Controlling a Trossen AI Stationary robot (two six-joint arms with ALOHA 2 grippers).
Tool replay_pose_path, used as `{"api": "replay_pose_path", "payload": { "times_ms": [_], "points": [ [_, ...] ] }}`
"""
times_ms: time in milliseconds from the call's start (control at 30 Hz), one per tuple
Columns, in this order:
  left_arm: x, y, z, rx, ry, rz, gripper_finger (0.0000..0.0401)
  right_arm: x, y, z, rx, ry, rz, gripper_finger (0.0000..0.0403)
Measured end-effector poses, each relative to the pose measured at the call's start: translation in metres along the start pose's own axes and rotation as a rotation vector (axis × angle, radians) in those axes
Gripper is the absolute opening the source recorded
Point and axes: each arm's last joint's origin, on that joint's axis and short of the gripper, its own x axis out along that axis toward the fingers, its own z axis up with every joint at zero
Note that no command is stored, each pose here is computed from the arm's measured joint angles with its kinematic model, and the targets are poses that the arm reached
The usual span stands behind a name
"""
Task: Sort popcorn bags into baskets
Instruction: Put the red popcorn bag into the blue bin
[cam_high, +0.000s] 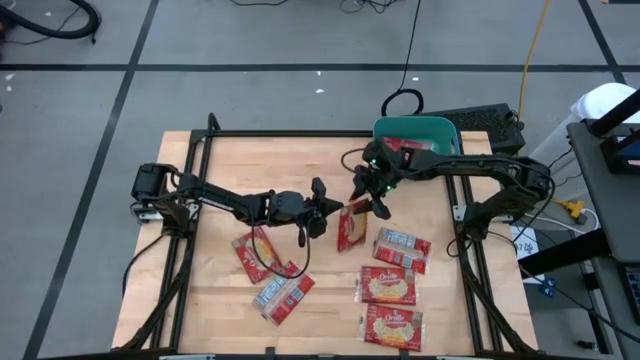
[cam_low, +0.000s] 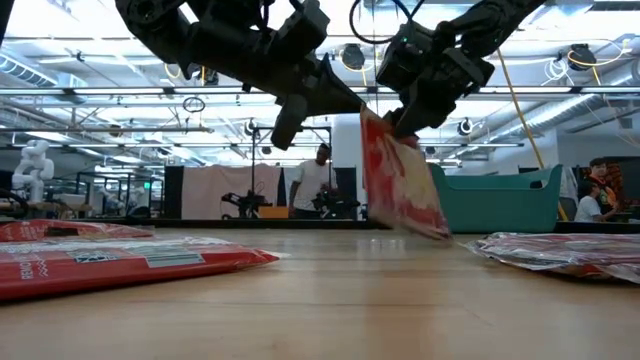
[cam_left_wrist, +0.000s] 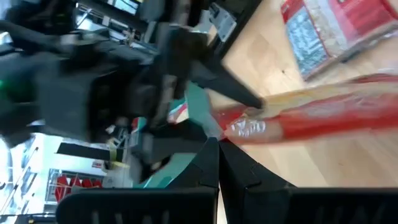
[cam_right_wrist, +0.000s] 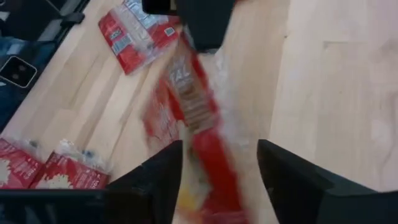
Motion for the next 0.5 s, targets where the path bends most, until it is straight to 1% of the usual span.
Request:
{"api": "replay_pose_path", "payload": {
  "times_ms": [167,333,433,500],
  "points": [
    [0.0003,0.0005,-0.0012,-0.026,0.009,0.003,0.0000,-0.0078,0.0058,0.0033,-0.024,-0.014,-0.005,0.0146],
    [0.0003,0.0008,-0.0012,-0.041,0.013,0.009,0.0000,-0.0076,0.0064,0.0012,-0.015,0.005,0.001,0.0073],
    [0.0003,0.0007,-0.0014,-0.083,0.020,0.011,0.0001,-0.0065,0.0083,0.0001,-0.029,0.018,0.008,0.0021],
    [0.0002,0.0012,-0.0019,-0.143,0.037,0.026,0.0004,-0.0056,0.0097,0.0006,-0.035,0.017,0.011,0.0007]
  ]
}}
